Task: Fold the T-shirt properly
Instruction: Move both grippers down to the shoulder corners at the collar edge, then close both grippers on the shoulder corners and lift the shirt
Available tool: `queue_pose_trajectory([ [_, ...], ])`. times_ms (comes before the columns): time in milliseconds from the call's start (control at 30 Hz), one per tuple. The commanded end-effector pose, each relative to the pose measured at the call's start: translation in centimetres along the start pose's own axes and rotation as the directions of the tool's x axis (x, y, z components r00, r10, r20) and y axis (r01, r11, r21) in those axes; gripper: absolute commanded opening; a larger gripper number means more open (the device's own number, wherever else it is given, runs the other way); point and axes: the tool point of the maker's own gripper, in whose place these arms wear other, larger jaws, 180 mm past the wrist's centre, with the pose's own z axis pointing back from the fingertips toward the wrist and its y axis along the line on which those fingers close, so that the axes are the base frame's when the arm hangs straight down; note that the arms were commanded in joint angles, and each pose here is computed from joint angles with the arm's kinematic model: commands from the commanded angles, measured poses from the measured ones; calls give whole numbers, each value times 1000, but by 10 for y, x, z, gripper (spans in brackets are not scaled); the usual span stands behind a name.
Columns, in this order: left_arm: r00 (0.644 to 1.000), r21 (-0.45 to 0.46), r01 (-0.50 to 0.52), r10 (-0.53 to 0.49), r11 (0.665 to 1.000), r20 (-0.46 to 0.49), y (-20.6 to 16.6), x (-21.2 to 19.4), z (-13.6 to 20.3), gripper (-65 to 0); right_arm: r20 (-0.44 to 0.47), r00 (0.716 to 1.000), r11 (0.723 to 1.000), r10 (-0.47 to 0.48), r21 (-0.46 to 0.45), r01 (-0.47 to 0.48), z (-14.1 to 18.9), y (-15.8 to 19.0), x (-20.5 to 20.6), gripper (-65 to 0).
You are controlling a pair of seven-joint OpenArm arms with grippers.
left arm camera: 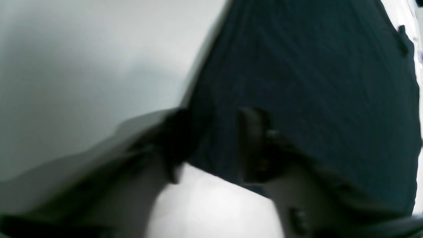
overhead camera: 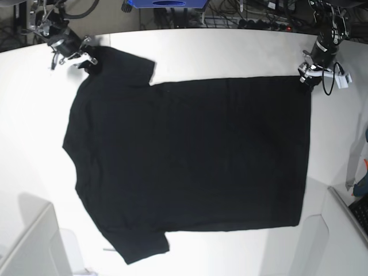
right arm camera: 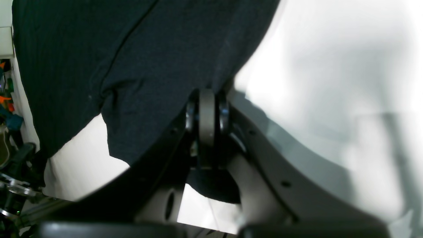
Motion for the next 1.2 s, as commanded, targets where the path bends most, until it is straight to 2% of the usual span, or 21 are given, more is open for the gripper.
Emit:
queue_pose_trajectory([
  [0, 1000, 20, 2, -2, 1000, -32, 6, -5, 0, -502, 6, 1000, 1000, 14, -3, -14, 3, -1, 4, -650],
  [133, 999, 36, -14, 15, 999, -42, 13, -9, -3, -650, 8, 1000, 1000, 14, -3, -14, 3, -1, 5, -650],
  [400, 994, -2, 64, -64, 998, -87, -2, -18, 4, -650, 3, 1000, 1000, 10, -10, -10, 7, -3, 0, -650],
  [500, 992, -9, 89, -89, 996, -89, -5, -19, 15, -650, 12, 1000, 999, -8, -40, 8, 17, -15, -2, -650],
  [700, 979, -2, 165, -164, 986, -124, -1, -23, 39, -650, 30, 999, 998, 24, -66, -22, 43, -15, -3, -650],
  [1000, 962, -32, 219, -221, 975, -158, -13, -37, 66, -650, 27, 997, 997, 73, -38, -72, 68, 11, -16, -650],
  [1100, 958, -55, 235, -241, 970, -154, -23, -37, 74, -650, 45, 993, 994, 108, -10, -108, 72, 27, -9, -650],
  [1167, 961, -63, 246, -252, 967, -117, -30, -25, 77, -650, 56, 992, 993, 117, 0, -117, 71, 32, -5, -650],
])
